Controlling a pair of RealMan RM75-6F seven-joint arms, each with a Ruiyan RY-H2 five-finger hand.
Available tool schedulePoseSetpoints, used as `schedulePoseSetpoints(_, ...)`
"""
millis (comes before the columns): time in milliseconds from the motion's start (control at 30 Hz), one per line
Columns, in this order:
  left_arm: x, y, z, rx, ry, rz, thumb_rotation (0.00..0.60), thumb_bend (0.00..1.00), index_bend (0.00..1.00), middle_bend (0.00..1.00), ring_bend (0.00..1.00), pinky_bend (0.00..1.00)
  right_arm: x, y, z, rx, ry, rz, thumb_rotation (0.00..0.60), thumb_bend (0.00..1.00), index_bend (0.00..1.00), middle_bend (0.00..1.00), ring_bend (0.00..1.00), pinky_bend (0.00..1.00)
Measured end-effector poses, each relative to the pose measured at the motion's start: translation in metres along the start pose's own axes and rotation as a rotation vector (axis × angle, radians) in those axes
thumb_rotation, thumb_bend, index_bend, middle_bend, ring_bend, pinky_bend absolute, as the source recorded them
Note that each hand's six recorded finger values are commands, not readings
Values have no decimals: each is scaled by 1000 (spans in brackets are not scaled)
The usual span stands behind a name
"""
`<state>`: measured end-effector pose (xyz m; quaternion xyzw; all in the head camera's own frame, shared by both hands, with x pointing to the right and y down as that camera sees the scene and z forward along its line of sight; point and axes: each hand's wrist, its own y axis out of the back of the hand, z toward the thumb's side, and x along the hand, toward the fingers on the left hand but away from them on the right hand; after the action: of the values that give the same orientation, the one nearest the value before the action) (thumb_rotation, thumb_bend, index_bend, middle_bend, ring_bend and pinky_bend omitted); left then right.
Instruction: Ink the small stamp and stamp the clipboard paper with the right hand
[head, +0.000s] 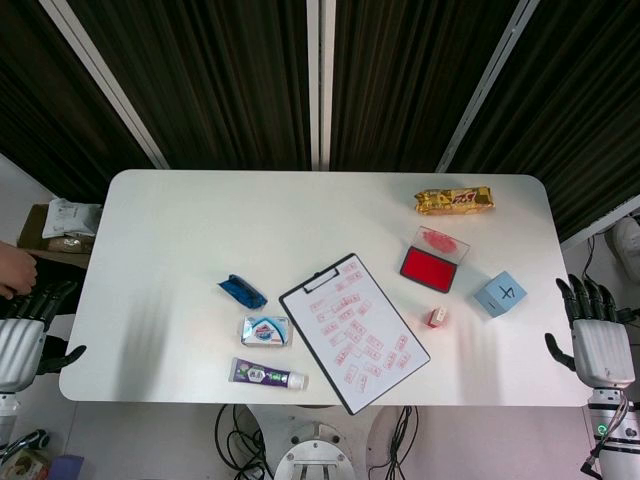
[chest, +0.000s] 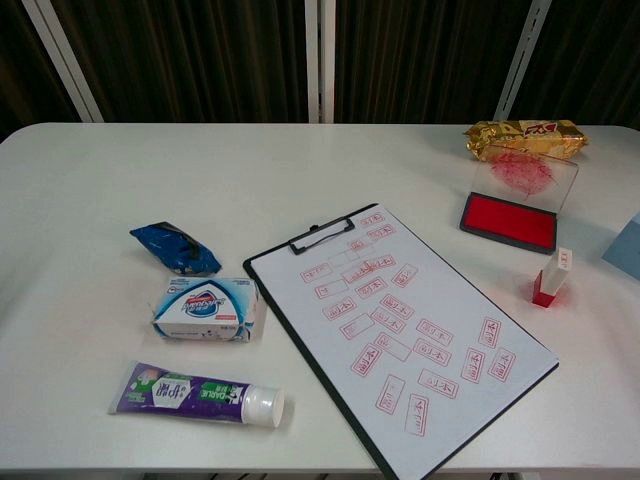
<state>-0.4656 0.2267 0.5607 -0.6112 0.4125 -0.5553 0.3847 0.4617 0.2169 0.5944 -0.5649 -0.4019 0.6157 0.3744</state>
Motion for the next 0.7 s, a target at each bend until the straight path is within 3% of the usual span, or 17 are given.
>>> schedulePoseSetpoints(600, -1, 1, 3, 2, -3, 3, 600, 0, 144, 165, 155, 246, -1, 1, -6, -1, -8, -5, 600, 235, 0, 0, 1, 14)
schedulePoseSetpoints(667, 0, 0, 4, 3, -4, 1, 600, 0, 144, 165, 155, 247, -2, 4, -6, 3, -3, -19, 600, 236, 0, 0, 97, 223)
schedulePoseSetpoints(700, 1, 0, 4, 4, -5, -1, 600, 0, 144, 165, 155, 247, -3, 5, -5, 4, 5, -26, 600, 242, 0, 7, 232, 470)
